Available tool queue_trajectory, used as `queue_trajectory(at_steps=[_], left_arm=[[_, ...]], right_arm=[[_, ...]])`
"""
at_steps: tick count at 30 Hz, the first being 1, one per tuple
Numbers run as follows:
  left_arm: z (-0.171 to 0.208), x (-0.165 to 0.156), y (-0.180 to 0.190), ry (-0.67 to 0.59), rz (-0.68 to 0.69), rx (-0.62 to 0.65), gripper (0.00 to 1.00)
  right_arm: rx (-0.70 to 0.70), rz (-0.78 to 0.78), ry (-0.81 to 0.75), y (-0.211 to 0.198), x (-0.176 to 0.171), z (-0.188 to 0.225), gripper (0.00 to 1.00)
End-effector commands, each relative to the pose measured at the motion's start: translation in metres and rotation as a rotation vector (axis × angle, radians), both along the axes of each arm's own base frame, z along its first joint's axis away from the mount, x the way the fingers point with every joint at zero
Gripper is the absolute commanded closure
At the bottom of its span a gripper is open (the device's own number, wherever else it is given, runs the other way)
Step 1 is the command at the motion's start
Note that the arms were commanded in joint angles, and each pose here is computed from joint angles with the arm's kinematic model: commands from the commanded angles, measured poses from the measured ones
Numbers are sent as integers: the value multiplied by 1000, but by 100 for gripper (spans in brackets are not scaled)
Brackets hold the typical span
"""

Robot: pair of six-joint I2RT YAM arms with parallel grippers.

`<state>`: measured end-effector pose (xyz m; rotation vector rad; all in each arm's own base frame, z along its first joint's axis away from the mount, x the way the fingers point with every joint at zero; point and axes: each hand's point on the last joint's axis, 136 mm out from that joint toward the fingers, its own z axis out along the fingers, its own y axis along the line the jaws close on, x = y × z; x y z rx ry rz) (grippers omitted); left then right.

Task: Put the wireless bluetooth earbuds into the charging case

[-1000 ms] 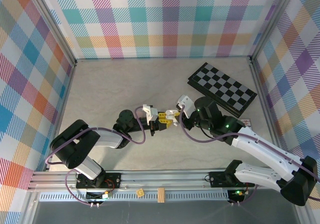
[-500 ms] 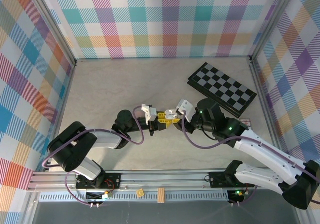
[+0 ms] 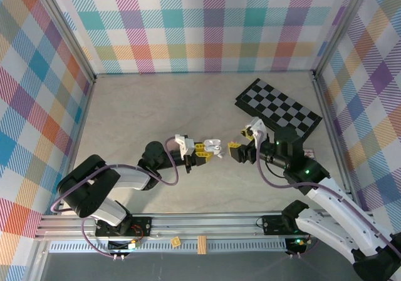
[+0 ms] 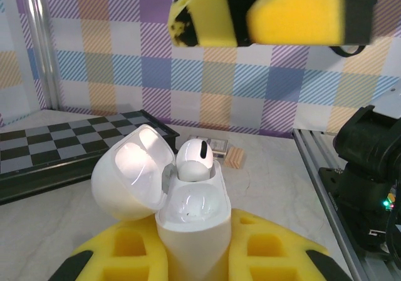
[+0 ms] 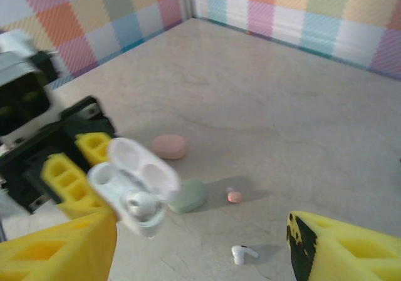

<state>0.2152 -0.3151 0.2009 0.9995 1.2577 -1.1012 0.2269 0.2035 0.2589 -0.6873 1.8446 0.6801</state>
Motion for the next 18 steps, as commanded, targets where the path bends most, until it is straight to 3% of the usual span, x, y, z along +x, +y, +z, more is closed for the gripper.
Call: queue_trajectory(at_steps=[1,6,11,18], left_arm=[[17,-5,11,-78,33,-40,99],[14,-17,24,-72,49,-30,99],[9,-28,34,-64,59,35,99],[14,-38,46,-99,83,94,99]], right_arm=[[119,-141,180,-12,23,-14,27],[35,-249,466,-16,46,-71,27],[-77,-247,734,-1,54,-125,32],[-121,-116,843,35,71,-161,31]])
